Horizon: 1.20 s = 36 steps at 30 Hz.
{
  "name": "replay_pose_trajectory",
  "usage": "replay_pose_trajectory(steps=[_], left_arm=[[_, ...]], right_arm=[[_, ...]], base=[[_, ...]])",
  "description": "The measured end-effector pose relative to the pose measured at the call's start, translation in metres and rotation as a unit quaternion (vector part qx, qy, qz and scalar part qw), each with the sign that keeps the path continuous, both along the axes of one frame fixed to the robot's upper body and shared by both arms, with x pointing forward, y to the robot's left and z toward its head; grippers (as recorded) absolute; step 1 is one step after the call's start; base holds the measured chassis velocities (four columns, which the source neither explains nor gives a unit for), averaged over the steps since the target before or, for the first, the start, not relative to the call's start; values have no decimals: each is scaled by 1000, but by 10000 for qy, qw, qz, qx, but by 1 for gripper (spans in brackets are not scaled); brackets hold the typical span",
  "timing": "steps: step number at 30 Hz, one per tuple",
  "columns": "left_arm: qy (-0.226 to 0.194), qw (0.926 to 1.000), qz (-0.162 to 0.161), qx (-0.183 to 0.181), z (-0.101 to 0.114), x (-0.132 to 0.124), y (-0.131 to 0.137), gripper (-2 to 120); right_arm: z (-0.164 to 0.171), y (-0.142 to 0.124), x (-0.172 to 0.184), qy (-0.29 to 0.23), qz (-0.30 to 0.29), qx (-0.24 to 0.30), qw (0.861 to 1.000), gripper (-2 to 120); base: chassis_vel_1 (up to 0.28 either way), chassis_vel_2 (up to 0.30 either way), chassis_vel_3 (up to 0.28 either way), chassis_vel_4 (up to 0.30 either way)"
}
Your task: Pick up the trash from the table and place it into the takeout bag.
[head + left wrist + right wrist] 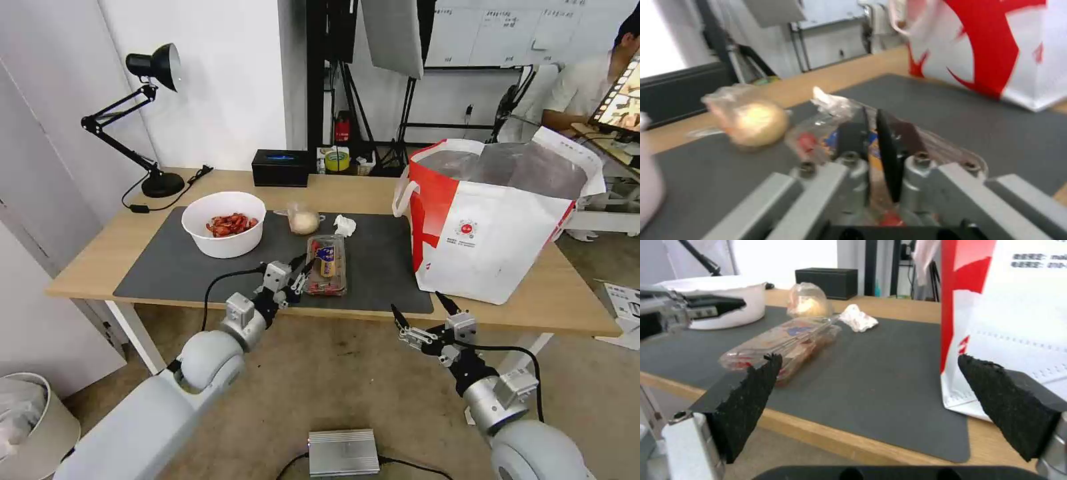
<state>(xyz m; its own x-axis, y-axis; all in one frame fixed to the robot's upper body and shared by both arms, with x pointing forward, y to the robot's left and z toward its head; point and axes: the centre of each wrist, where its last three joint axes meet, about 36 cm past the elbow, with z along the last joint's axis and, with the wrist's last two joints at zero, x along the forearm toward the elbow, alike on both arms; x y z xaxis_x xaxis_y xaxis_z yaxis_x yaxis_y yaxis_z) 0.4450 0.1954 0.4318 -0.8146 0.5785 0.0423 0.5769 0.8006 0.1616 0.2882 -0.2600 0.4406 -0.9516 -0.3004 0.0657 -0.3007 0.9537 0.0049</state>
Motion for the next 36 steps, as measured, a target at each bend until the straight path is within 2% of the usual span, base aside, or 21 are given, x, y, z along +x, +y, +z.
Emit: replay_pose_trajectory(steps=[1,2,8,14,17,19,20,22,30,36], left_arm=[[-10,9999,-99,132,-1,8,-1,1],[-11,9996,-156,251,-3,15,-1,0],[-1,9992,-169,360,-7,21,-1,0],[-12,9985,-173,516,-16,26,1,0],[-49,9977,-221,637,-22,30,2,0],[-40,9972,-286,689,-25,32,1,0],[-40,9972,-286,689,-25,32,1,0],[-35,9968,-334,729,-27,32,-1,0],[-48,9962,-427,759,-27,34,-7,0],[-86,9949,-644,768,-27,44,-28,0]], right_arm=[[1,-1,1,37,-32,78,10000,100],[3,-2,4,90,-43,167,9998,100],[5,-3,10,214,-54,353,9991,100],[11,-4,21,549,-42,761,9956,100],[13,-3,28,862,-65,1067,9905,100],[17,-3,34,1174,-72,1461,9823,100],[17,-3,34,1174,-72,1461,9823,100],[22,-4,42,1449,-53,1883,9713,100],[25,-4,47,1599,-40,2150,9634,100],[32,-9,53,1639,-167,2439,9557,100]], base=[[0,0,0,0],[0,0,0,0],[0,0,0,0],[0,0,0,0],[0,0,0,0],[0,0,0,0],[0,0,0,0],[0,0,0,0],[0,0,0,0],[0,0,0,0]])
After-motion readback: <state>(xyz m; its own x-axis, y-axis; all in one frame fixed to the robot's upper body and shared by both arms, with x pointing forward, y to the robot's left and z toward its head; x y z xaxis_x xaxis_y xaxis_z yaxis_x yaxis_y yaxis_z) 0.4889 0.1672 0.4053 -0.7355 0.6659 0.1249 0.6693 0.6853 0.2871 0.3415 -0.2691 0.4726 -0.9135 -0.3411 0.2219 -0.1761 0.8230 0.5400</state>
